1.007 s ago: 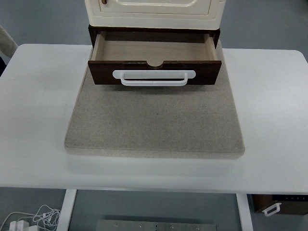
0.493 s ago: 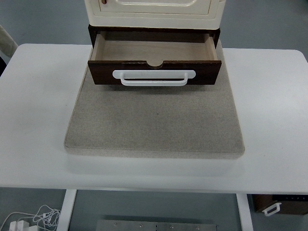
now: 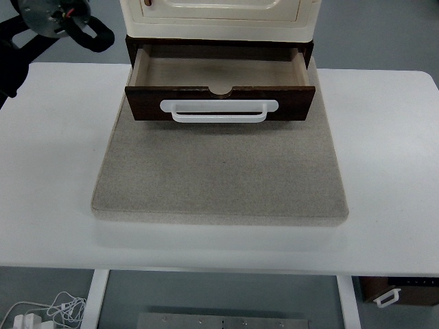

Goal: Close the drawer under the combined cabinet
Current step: 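Lower the left hand in front of the drawer's white handle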

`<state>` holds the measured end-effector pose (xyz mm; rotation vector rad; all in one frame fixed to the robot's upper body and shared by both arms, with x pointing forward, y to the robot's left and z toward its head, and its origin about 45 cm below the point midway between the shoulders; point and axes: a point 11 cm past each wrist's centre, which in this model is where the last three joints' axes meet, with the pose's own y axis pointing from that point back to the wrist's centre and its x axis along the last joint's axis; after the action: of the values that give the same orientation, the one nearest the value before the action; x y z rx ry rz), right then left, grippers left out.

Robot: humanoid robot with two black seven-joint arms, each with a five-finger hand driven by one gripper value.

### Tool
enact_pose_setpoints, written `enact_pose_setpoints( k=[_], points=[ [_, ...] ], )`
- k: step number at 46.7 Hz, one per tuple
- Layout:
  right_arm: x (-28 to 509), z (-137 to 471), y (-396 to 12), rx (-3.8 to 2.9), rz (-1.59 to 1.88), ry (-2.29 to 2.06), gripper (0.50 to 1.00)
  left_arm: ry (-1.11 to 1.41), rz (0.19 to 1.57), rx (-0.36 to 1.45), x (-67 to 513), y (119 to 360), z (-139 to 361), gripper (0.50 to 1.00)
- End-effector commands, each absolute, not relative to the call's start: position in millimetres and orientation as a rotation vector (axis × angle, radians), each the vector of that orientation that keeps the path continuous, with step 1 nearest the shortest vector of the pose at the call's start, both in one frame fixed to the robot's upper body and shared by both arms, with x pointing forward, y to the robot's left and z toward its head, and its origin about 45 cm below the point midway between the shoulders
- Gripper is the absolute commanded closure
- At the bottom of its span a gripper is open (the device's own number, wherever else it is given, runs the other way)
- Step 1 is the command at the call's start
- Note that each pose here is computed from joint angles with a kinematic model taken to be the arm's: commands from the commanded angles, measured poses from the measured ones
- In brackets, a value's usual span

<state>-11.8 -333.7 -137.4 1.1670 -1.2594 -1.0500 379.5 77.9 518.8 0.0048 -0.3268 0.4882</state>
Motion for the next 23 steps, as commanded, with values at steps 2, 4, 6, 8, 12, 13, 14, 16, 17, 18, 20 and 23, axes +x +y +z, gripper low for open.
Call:
enact_pose_setpoints(
  k=[2,4,6,8,12,13,14,16,17,18,20,23],
  points=[
    [-11.8,-137.4,-333.7,1.167,-1.05,-1.259,0.548,-0.306,0.45,0.103,375.0,69.4,494.5,0.5],
    [-12.8,-137.4,-333.7,1.166,-1.051,-1.259,0.548,-0.299,0.432,0.136,371.3,65.7,486.0,0.5],
    [-12.7,-137.4,-333.7,1.166,-1.051,-1.259,0.548,-0.291,0.41,0.164,366.8,60.2,478.0,0.5],
    [-12.7,-137.4,-333.7,1.166,-1.051,-1.259,0.548,-0.287,0.384,0.188,362.0,55.0,471.6,0.5],
    [-11.8,-137.4,-333.7,1.167,-1.05,-1.259,0.548,-0.278,0.333,0.248,353.2,48.8,458.2,0.5],
    [-11.8,-137.4,-333.7,1.167,-1.05,-1.259,0.548,-0.278,0.323,0.263,351.4,48.1,455.8,0.5],
    [-11.8,-137.4,-333.7,1.167,-1.05,-1.259,0.548,-0.277,0.31,0.277,349.0,47.3,453.0,0.5],
    [-11.8,-137.4,-333.7,1.167,-1.05,-1.259,0.548,-0.274,0.286,0.307,344.5,46.1,447.1,0.5],
    [-11.8,-137.4,-333.7,1.167,-1.05,-1.259,0.548,-0.274,0.274,0.322,341.8,45.3,444.1,0.5],
    [-12.7,-137.4,-333.7,1.166,-1.051,-1.259,0.548,-0.272,0.264,0.339,339.8,44.9,441.1,0.5],
    [-12.7,-137.4,-333.7,1.166,-1.051,-1.259,0.548,-0.271,0.248,0.37,336.7,44.5,434.4,0.5],
    [-11.8,-137.4,-333.7,1.167,-1.05,-1.259,0.548,-0.276,0.238,0.414,336.5,46.1,423.9,0.5]
  ],
)
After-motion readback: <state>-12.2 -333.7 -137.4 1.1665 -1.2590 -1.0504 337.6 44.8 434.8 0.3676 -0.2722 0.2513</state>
